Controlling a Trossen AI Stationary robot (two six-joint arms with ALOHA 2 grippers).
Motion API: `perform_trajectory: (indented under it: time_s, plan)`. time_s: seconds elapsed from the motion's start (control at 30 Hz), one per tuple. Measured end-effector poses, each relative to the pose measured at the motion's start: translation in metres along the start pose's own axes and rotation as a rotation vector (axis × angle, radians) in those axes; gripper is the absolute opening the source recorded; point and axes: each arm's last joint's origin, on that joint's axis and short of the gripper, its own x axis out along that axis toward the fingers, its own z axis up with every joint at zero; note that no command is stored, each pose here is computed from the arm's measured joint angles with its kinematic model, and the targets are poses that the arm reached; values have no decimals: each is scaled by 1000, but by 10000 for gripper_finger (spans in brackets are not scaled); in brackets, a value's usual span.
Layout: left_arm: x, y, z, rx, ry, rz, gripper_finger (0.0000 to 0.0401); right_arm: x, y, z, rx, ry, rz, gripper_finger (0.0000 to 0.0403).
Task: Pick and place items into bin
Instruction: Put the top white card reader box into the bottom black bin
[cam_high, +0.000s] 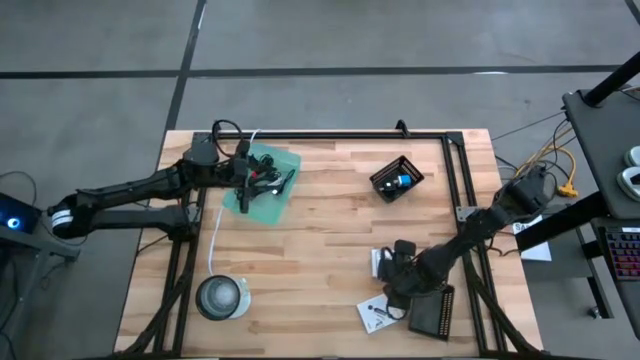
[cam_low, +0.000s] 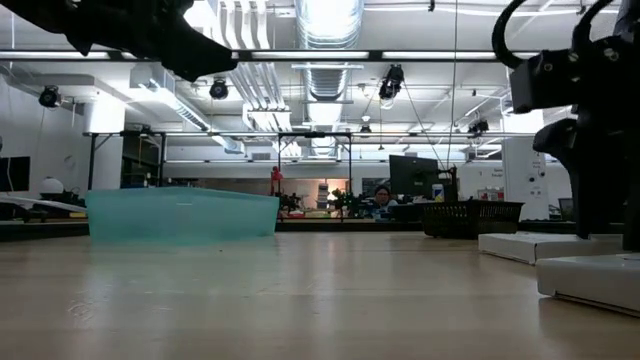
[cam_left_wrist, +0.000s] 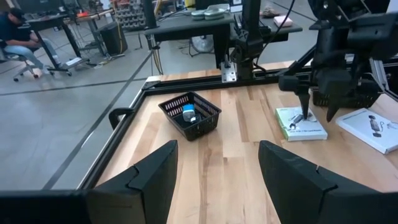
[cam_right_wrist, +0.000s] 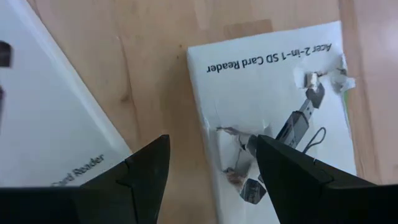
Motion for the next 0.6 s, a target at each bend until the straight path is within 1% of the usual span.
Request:
perform_trajectory:
  time_s: [0.17, 0.3, 0.43, 0.6]
  plan:
    - [0, 0, 0, 1, -2, 0, 208, 10, 2, -2, -35, 39, -16, 210]
    - [0, 0, 0, 0, -1, 0, 208, 13, 3, -2, -40, 57, -19, 178]
    - [1, 1, 1, 6, -18, 4, 208, 10, 4, 0, -50, 64, -6, 125]
    - [3, 1, 1, 7, -15, 3, 208, 7, 7, 3, -61, 99, 58, 39]
